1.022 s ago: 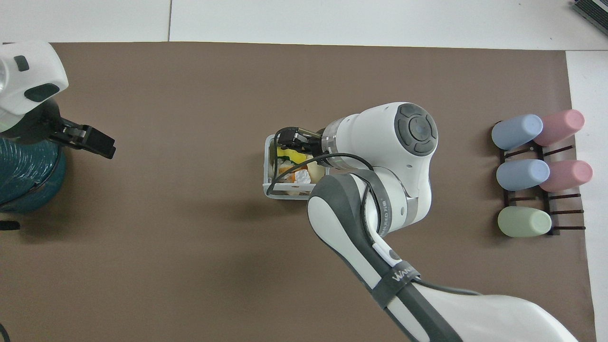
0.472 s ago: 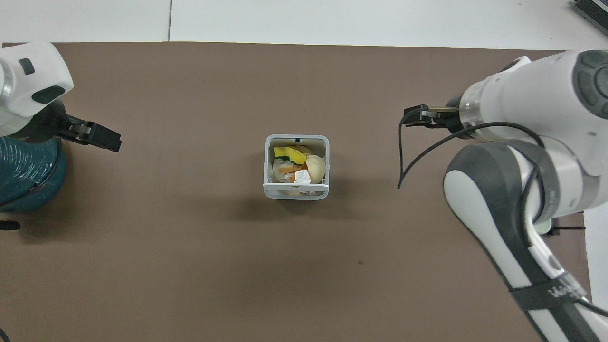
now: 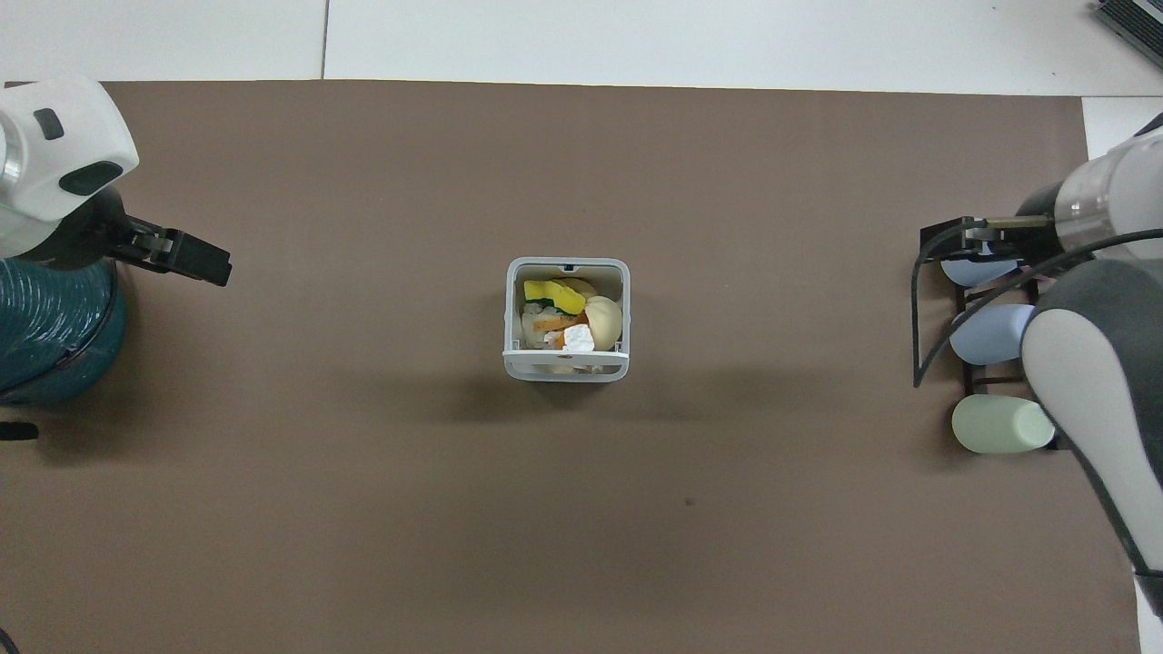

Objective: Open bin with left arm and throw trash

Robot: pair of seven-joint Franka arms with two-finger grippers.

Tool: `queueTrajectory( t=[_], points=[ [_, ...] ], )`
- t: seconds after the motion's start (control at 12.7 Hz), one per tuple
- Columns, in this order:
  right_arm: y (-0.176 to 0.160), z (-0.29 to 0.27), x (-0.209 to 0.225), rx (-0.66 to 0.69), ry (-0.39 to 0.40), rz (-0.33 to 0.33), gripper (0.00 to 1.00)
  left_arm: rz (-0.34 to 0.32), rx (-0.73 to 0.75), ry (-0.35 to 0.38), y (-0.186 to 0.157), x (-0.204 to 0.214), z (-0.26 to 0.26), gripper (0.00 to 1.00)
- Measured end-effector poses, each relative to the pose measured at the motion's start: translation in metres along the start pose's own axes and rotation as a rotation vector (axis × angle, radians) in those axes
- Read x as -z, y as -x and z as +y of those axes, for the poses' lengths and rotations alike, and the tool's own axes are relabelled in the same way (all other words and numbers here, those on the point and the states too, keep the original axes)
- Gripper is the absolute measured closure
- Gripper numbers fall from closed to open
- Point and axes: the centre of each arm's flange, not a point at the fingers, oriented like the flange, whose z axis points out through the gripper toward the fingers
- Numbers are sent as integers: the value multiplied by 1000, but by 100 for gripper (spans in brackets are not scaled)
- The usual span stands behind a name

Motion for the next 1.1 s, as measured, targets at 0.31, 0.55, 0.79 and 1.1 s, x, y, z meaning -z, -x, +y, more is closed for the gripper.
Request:
queueTrajectory(
  t=[0.31, 0.55, 0.79, 1.1],
  points=[
    [11, 37, 30, -21, 5, -57, 0, 5, 7, -3, 0, 1, -4, 0],
    [13, 39, 29, -12, 5, -73, 0, 7, 17, -5, 0, 1, -7, 0],
    [16, 31, 27, 1, 5, -99, 0, 7, 96, -6, 0, 1, -7, 0],
    [22, 29, 29, 5, 5, -145, 0, 8, 115, -6, 0, 1, -7, 0]
  ],
)
